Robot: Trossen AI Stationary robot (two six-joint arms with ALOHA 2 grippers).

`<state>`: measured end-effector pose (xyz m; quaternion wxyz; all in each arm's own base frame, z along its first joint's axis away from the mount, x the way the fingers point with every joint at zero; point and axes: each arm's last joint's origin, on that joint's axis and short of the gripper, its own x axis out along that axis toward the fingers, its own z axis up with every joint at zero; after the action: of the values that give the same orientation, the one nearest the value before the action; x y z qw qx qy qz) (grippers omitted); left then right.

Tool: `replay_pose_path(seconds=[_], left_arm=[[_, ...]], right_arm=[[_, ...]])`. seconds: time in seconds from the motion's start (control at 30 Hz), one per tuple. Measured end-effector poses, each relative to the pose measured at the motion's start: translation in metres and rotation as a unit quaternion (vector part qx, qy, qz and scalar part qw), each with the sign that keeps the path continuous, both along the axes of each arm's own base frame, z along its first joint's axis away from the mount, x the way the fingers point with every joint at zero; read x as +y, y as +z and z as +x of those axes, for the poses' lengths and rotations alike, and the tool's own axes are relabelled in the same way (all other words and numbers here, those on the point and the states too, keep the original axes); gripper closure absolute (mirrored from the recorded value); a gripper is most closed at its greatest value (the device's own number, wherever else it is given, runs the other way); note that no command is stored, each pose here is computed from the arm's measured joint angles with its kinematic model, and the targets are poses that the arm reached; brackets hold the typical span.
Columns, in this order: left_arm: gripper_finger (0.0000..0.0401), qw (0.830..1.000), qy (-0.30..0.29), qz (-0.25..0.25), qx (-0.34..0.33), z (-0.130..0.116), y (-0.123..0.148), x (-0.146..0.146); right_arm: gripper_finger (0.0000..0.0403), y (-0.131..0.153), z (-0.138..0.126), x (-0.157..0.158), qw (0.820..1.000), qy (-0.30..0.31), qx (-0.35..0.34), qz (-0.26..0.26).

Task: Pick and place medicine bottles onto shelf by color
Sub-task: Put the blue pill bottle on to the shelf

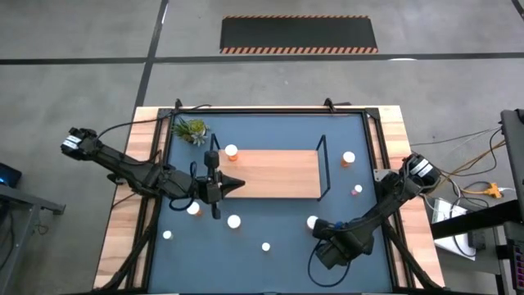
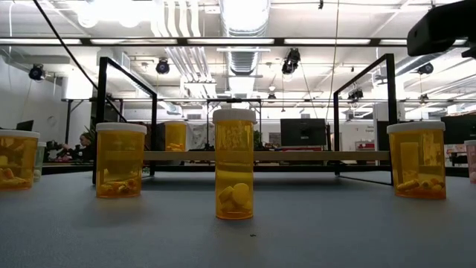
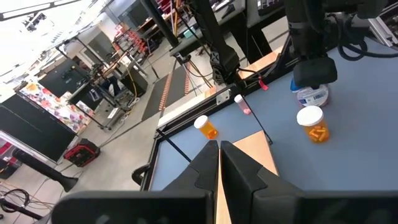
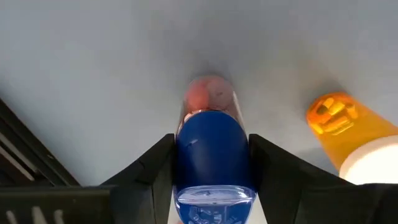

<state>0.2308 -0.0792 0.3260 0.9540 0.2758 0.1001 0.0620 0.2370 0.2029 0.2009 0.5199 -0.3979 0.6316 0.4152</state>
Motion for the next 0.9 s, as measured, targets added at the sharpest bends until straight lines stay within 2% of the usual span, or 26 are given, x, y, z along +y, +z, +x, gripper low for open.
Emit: replay_pose_path(seconds=[0.23, 0.37, 0.5, 0.63, 0.9], left_arm=[[0.0401, 1.0, 0.0, -0.002, -0.005, 0.0, 0.001, 0.0], [0.0401, 1.0, 0.0, -0.002, -0.004, 0.0, 0.001, 0.0], [0.0401, 1.0, 0.027, 0.002, -0.01, 0.0, 0.003, 0.001], [0.0401, 0.997, 0.075, 0.01, -0.013, -0.003, 0.003, 0.005], [0.0401, 0.997, 0.074, 0.004, -0.02, -0.006, 0.006, 0.006]], right_arm=[[0.0238, 0.007, 0.004, 0.004, 0.994, -0.11, -0.017, 0.001], [0.0233, 0.022, 0.013, 0.007, 0.974, -0.223, -0.04, 0.01], [0.0231, 0.046, 0.025, 0.004, 0.93, -0.364, -0.054, 0.019], [0.023, 0.074, 0.038, -0.004, 0.869, -0.49, -0.046, 0.037], [0.0228, 0.129, 0.07, -0.041, 0.773, -0.621, -0.085, 0.095]])
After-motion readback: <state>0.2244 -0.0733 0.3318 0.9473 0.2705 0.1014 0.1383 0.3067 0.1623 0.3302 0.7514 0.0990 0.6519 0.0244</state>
